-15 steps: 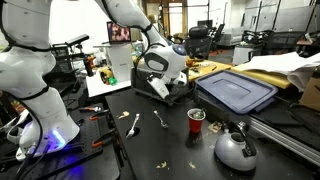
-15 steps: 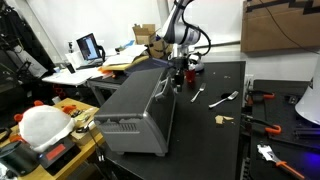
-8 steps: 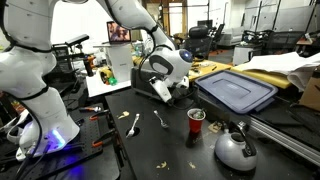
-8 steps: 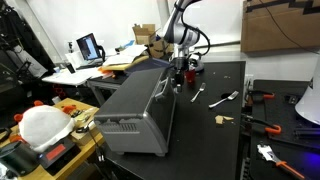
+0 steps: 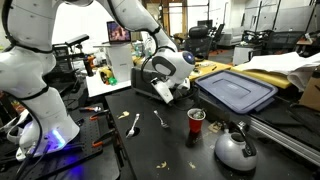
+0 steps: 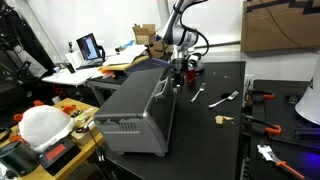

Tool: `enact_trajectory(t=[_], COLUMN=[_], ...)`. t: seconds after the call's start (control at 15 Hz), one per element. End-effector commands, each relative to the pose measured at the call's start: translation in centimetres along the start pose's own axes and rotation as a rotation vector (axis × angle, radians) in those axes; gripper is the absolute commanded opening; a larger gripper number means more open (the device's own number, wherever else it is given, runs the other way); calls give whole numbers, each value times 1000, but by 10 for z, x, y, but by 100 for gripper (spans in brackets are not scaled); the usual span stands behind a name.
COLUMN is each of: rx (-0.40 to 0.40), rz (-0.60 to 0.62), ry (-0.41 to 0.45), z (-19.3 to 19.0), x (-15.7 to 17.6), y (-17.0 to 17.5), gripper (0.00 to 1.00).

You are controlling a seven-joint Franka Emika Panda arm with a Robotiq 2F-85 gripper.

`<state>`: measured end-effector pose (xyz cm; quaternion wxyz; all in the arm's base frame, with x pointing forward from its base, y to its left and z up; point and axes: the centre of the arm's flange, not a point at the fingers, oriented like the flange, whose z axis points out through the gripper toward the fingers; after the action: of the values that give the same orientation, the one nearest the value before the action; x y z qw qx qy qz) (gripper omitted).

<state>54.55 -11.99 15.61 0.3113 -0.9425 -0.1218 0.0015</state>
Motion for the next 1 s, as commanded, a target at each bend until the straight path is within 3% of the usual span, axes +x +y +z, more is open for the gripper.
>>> enact_trajectory(t=[0.0, 0.27, 0.67, 0.93], rx=[-130, -257, -366, -387], rz=[-16, -30, -65, -76], ry=[17, 42, 40, 51], z=[-4, -3, -2, -14], x=[5, 8, 2, -5], y=[-12, -18, -26, -39], gripper=[70, 99, 100, 100])
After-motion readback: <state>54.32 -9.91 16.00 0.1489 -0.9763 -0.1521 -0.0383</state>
